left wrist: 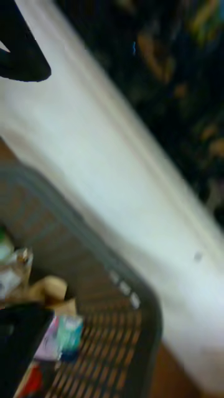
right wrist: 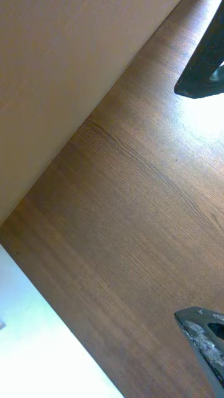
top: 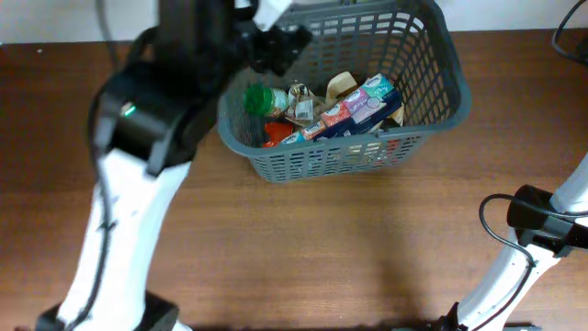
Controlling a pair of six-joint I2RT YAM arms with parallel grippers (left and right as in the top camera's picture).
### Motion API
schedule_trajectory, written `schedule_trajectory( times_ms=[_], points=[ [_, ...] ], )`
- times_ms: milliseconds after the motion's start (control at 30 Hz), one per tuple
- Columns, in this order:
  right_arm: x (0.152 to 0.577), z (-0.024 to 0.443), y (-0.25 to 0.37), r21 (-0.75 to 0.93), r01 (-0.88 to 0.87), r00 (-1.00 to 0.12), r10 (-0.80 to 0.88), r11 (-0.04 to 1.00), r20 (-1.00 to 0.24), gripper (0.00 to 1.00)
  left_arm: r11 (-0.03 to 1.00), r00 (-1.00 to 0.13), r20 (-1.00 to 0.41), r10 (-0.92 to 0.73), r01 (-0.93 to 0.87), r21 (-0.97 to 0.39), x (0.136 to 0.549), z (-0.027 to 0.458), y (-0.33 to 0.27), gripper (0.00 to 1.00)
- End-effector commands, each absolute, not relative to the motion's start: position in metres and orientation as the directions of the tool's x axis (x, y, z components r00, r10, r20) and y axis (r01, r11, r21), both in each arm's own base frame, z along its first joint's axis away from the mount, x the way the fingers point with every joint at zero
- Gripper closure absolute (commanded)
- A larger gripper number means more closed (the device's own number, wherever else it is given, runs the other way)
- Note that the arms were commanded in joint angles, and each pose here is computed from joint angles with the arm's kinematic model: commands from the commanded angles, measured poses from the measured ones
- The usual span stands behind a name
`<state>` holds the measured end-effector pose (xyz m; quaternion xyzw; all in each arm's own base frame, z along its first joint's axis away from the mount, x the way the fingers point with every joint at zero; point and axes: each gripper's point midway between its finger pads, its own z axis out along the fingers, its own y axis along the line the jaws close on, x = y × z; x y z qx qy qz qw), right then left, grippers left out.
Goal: Pack container
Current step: 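Open the left gripper and withdraw it from the basket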
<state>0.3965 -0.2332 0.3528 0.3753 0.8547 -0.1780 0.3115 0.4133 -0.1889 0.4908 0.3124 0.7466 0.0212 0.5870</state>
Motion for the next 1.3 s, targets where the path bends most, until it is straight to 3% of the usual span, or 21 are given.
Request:
schedule_trajectory(
  times_ms=[0, 300, 533, 733, 800, 1267],
  points=[
    [0.391, 0.361, -0.234, -0.069, 0.763, -0.506, 0.527, 0.643, -0.683, 0.01, 0.854, -0.153, -0.863, 0.481, 0.304, 0.422, 0.397, 0.511, -0.151, 0.01],
    [0.391, 0.361, -0.234, -0.069, 0.763, -0.506, 0.527, 0.643, -0.683, 0.01, 0.849, -0.192, -0.842, 0.504, 0.291, 0.442, 0.368, 0.513, -0.131, 0.01],
    [0.391, 0.361, -0.234, -0.069, 0.763, -0.506, 0.527, 0.643, -0.683, 0.01, 0.862, -0.144, -0.866, 0.478, 0.266, 0.432, 0.345, 0.536, -0.119, 0.01],
    [0.391, 0.361, -0.234, -0.069, 0.763, -0.506, 0.527, 0.643, -0.683, 0.01, 0.912, -0.114, -0.92, 0.375, 0.226, 0.343, 0.308, 0.559, -0.098, 0.01],
    [0.391, 0.361, -0.234, -0.069, 0.763, -0.506, 0.527, 0.643, -0.683, 0.01, 0.946, -0.134, -0.949, 0.286, 0.196, 0.257, 0.285, 0.564, -0.08, 0.01],
    [0.391, 0.361, -0.234, -0.069, 0.763, -0.506, 0.527, 0.643, -0.683, 0.01, 0.982, -0.238, -0.952, 0.19, 0.048, 0.184, 0.203, 0.517, -0.008, 0.01]
  ],
)
